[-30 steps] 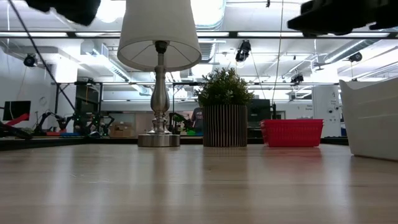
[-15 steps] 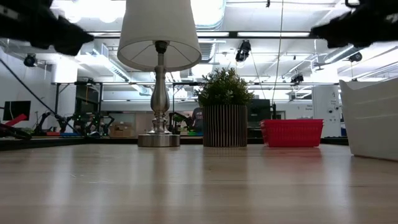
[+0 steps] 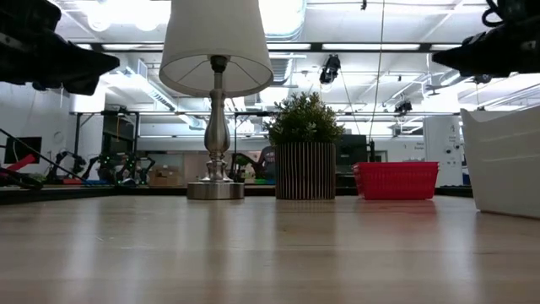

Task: Stack baskets by color
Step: Return to Home Position

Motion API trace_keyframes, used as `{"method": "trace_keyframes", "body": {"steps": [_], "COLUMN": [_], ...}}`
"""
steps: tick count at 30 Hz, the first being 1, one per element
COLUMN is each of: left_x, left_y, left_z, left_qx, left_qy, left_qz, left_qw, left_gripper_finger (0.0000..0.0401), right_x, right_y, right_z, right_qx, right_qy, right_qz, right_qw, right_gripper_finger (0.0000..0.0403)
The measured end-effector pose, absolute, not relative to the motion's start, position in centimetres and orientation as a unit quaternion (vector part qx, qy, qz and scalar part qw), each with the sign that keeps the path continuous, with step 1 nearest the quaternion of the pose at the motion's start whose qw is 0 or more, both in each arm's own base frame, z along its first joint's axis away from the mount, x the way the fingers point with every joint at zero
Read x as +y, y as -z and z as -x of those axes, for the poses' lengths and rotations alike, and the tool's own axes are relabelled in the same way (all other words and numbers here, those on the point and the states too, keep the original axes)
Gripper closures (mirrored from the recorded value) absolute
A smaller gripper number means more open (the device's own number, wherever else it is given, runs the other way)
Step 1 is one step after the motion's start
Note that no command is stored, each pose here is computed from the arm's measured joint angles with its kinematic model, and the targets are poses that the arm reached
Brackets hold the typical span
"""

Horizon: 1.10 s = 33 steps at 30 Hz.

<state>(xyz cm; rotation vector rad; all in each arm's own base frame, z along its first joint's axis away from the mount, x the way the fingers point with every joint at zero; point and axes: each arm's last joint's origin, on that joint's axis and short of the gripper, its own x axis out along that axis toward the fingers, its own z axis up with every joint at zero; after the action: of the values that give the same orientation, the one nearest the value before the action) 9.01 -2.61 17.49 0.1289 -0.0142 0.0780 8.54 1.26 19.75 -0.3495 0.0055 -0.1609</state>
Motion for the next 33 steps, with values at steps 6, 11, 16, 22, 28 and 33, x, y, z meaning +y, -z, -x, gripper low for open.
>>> {"method": "trace_keyframes", "body": {"steps": [6, 11, 16, 22, 28, 33], "left_x": [-2.7, -2.8, -2.8, -2.9, -3.0, -3.0], "left_y": [-17.0, -17.0, -16.8, -16.6, -16.4, -16.3], "left_z": [-9.4, -9.5, -9.6, -9.8, -9.9, -10.0], "left_qx": [0.005, 0.007, 0.016, 0.028, 0.040, 0.047], "left_qy": [-0.047, -0.049, -0.048, -0.048, -0.047, -0.046], "left_qz": [-0.060, -0.059, -0.063, -0.069, -0.075, -0.079], "left_qw": [0.997, 0.997, 0.997, 0.996, 0.995, 0.995], "left_gripper_finger": [0.0400, 0.0400, 0.0400, 0.0400, 0.0400, 0.0400], "right_x": [1.5, 1.5, 2.0, 3.1, 2.4, 1.9], "right_y": [-17.6, -17.3, -16.7, -15.3, -15.5, -15.9], "right_z": [-9.1, -9.5, -9.9, -10.5, -11.2, -11.2], "right_qx": [0.007, 0.009, 0.027, 0.113, 0.089, 0.070], "right_qy": [0.070, 0.079, 0.032, -0.085, 0.076, 0.155], "right_qz": [0.171, 0.160, -0.084, -0.099, 0.026, 0.036], "right_qw": [0.983, 0.984, 0.996, 0.985, 0.993, 0.985], "right_gripper_finger": [0.0394, 0.0394, 0.0394, 0.0394, 0.0394, 0.0394]}}
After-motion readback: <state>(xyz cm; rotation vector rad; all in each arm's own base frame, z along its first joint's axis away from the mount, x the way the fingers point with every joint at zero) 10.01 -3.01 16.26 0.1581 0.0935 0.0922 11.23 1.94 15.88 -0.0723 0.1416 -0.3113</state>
